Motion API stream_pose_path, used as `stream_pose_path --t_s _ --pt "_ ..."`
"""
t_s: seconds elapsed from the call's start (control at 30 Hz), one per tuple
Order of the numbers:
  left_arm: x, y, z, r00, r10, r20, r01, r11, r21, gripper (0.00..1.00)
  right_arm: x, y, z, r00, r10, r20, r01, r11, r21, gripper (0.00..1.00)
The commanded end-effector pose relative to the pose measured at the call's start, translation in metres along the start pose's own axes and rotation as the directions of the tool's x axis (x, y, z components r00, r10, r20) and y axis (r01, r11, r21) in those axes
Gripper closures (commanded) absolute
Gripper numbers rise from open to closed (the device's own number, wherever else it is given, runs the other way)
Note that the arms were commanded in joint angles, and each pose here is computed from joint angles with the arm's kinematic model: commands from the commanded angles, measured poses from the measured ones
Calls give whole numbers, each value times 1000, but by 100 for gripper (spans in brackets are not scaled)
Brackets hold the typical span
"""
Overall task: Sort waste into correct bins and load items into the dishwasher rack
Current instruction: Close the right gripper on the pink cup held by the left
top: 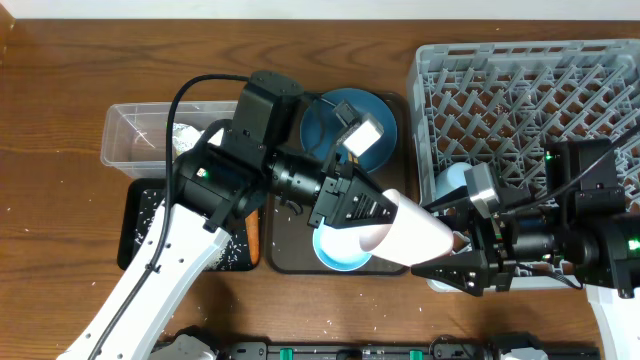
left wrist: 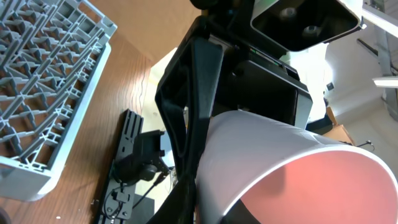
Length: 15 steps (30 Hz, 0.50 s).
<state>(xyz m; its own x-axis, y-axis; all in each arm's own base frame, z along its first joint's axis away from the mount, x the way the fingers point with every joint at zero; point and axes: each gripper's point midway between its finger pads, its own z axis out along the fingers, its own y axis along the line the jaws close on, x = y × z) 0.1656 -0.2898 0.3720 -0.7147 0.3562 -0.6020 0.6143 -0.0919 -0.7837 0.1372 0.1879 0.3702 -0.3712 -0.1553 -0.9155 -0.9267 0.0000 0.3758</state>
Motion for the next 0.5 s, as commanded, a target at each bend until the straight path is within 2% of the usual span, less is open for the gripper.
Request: stream_pose_path --t_s 0.0,0.13,0.33,0.47 --pt "5 -1 2 1000 18 -15 -18 1000 9 87 -7 7 2 999 -43 27 44 998 -41 37" --pt "14 2 2 999 16 -32 -16 1000 -3 87 -9 6 2 998 -64 30 65 997 -38 37" --pt "24 34 -2 997 -74 -37 65 980 -190 83 -16 0 2 998 -45 38 46 998 -31 37" --pt "24 38 -3 997 -71 -34 62 975 -214 83 -17 -8 2 999 -24 23 24 1000 1 37"
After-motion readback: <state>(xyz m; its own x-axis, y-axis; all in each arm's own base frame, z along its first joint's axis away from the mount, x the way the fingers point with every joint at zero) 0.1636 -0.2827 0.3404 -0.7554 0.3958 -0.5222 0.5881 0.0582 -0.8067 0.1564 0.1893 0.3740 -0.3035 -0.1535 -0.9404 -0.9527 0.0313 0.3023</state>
